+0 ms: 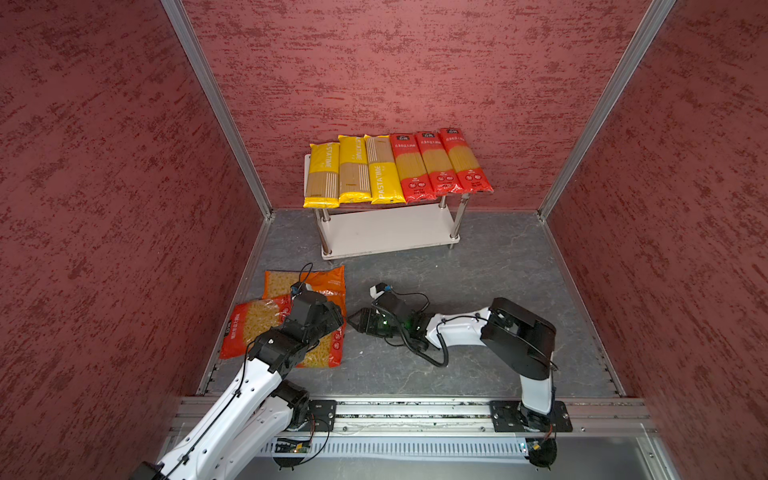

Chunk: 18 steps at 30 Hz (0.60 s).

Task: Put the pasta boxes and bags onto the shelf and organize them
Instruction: 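Withdraw the right gripper and lower both grippers toward the fusilli bags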

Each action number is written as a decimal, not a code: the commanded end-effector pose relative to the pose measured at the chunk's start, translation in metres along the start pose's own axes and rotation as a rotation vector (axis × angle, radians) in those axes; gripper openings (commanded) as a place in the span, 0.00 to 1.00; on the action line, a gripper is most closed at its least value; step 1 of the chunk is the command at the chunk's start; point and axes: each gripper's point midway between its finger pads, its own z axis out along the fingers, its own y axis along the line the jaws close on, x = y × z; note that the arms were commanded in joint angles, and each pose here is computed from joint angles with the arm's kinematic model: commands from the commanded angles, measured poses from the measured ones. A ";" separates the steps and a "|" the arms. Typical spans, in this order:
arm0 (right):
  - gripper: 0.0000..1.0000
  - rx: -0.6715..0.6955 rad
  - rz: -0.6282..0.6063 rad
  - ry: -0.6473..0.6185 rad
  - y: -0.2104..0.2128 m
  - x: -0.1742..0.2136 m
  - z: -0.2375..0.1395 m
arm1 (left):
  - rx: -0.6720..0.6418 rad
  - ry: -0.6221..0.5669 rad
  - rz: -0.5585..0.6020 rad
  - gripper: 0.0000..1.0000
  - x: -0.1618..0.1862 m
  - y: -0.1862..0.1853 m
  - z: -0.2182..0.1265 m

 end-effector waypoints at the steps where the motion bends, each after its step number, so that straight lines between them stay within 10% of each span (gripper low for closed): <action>1: 0.56 -0.066 0.032 0.033 0.015 0.005 0.010 | 0.025 0.009 0.017 0.65 0.002 -0.006 0.001; 12: 0.55 -0.098 0.039 0.152 0.025 0.036 0.044 | 0.058 -0.009 0.059 0.66 0.003 -0.013 -0.004; 18: 0.37 -0.111 0.058 0.142 0.024 0.036 0.044 | 0.065 -0.011 0.077 0.66 0.003 -0.013 -0.007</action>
